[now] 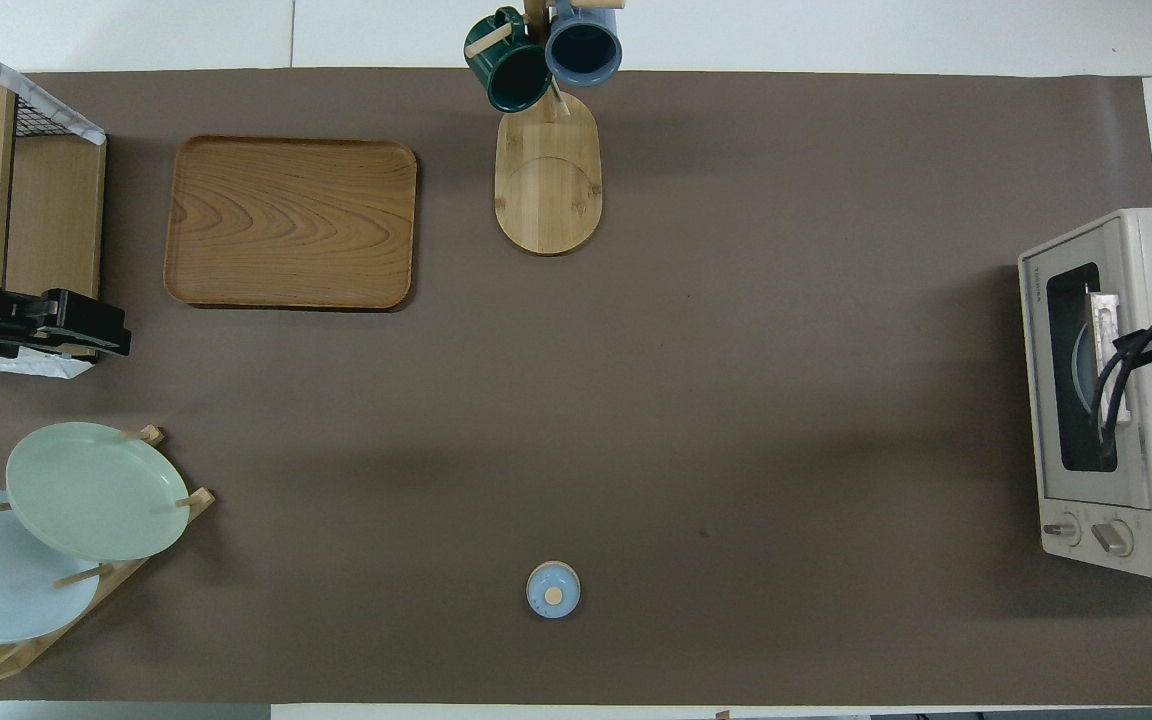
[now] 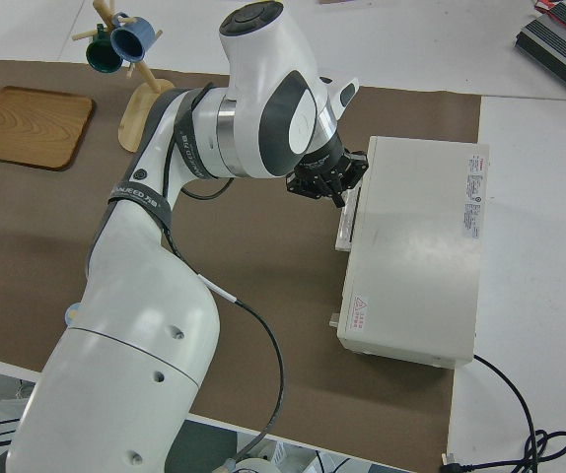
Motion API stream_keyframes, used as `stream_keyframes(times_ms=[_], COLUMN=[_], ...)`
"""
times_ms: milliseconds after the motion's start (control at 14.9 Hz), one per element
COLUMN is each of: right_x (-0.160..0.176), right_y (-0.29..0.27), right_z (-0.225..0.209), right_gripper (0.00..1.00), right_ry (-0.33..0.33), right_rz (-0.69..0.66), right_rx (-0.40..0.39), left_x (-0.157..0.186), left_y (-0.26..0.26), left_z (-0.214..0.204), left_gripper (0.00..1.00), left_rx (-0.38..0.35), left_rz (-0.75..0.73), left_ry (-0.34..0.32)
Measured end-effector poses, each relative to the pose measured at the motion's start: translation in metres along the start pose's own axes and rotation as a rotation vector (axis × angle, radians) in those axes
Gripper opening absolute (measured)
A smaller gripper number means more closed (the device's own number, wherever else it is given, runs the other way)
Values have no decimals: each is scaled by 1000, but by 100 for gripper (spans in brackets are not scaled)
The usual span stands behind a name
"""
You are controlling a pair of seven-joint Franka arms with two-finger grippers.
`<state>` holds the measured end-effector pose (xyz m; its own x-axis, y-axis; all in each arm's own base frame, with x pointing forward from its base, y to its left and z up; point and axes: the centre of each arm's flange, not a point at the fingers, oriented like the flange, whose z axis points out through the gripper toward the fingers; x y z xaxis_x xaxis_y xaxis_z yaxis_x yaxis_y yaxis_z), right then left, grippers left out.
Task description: Put eggplant into oven
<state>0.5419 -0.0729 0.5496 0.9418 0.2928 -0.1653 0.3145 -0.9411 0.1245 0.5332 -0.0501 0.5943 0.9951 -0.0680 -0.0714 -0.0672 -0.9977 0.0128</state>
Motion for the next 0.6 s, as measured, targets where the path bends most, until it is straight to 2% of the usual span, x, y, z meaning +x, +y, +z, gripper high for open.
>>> stream_keyframes(times_ms=[67, 134, 201, 602], right_x=[-2, -2, 0, 12], right_y=[-4, -7, -10, -33], right_z=[-17, -28, -32, -33], right_gripper=[18, 18, 22, 84], right_ry=[22, 43, 59, 55], right_rz=[6, 10, 16, 93], right_rx=[32, 60, 82, 101], left_x=[0, 0, 0, 0], left_y=[0, 0, 0, 0], left_z=[0, 0, 0, 0], left_gripper=[100, 100, 100, 100], left_rx=[0, 0, 0, 0], left_rz=[0, 0, 0, 0], left_ry=[0, 0, 0, 0])
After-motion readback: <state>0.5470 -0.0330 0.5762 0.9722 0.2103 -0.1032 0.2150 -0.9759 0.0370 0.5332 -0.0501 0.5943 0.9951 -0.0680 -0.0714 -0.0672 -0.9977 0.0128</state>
